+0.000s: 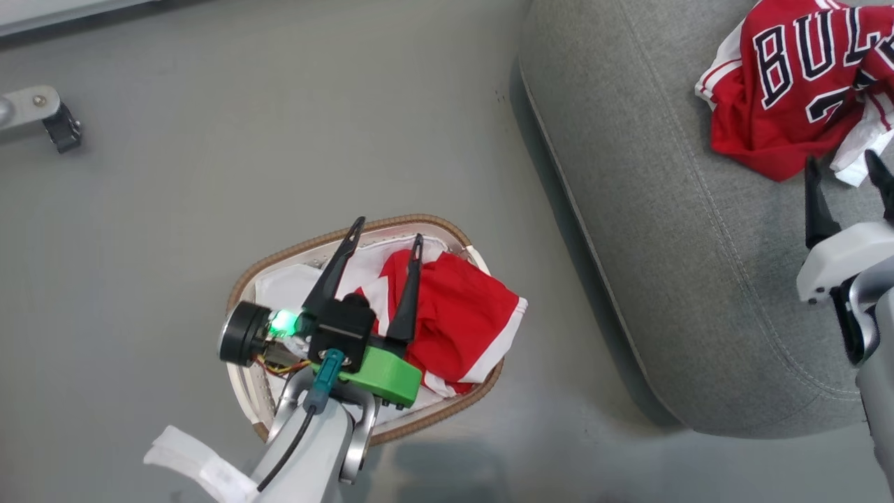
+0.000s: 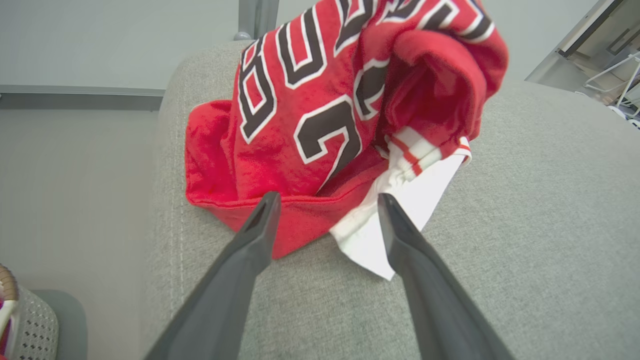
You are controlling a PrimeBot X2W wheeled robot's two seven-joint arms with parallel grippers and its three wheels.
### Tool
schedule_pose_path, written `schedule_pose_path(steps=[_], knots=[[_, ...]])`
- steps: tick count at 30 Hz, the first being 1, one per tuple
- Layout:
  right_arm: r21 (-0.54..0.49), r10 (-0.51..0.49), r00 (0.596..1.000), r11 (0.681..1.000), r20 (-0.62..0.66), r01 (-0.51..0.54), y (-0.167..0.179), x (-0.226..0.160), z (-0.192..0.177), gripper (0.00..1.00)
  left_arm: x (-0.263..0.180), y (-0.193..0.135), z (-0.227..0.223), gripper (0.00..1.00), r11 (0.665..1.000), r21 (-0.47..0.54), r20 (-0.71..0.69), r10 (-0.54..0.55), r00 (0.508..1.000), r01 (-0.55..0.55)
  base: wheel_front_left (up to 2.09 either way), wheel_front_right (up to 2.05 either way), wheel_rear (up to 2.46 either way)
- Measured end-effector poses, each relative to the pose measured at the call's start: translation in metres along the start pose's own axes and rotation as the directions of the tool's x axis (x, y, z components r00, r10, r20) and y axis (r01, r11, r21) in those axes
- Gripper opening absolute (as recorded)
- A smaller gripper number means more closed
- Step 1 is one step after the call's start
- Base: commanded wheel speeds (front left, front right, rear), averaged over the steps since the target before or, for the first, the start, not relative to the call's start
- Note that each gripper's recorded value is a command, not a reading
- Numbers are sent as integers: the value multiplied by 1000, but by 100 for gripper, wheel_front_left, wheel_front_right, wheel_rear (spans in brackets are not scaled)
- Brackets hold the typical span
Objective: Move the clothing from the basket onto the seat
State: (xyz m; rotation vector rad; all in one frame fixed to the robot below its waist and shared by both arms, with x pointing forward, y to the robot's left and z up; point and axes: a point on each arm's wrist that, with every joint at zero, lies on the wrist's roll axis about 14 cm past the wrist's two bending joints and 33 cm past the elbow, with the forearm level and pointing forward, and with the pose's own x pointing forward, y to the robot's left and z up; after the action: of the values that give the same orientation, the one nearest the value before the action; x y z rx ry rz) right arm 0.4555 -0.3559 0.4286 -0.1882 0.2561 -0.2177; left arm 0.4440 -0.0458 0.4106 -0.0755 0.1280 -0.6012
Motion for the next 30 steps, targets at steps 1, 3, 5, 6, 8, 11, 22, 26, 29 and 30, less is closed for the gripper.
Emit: schedule_pose_path(steps=[1,3,5,6,8,11,22,26,29,30], knots=[[9,7,1000,1000,7,-7,3,-5,1,100,-3,4,2,100,1000,0,1,20,1000,-20,0,0,0],[27,33,999,999,43,-34,14,-13,9,100,-10,15,9,100,997,5,13,72,997,-72,0,0,0],[69,49,994,996,93,-56,27,-19,22,100,-19,28,15,100,992,13,23,125,992,-126,0,0,0],[93,57,990,993,131,-70,34,-22,32,100,-25,37,16,100,987,15,22,162,987,-162,0,0,0],[110,98,976,987,193,-120,55,-29,50,100,-38,52,18,100,974,21,23,225,974,-225,0,0,0],[135,160,952,971,261,-200,86,-42,70,100,-56,74,26,100,951,32,39,306,951,-307,0,0,0],[136,332,891,912,308,-387,158,-75,82,100,-130,133,35,100,844,38,46,533,845,-535,0,0,0],[153,343,890,904,301,-400,164,-86,77,100,-157,140,25,100,814,25,12,580,814,-581,0,0,0],[169,342,891,900,299,-402,166,-94,75,100,-169,142,27,100,803,20,17,596,803,-596,0,0,0],[170,342,892,900,296,-402,166,-97,73,100,-173,142,28,100,797,21,21,603,797,-603,0,0,0]])
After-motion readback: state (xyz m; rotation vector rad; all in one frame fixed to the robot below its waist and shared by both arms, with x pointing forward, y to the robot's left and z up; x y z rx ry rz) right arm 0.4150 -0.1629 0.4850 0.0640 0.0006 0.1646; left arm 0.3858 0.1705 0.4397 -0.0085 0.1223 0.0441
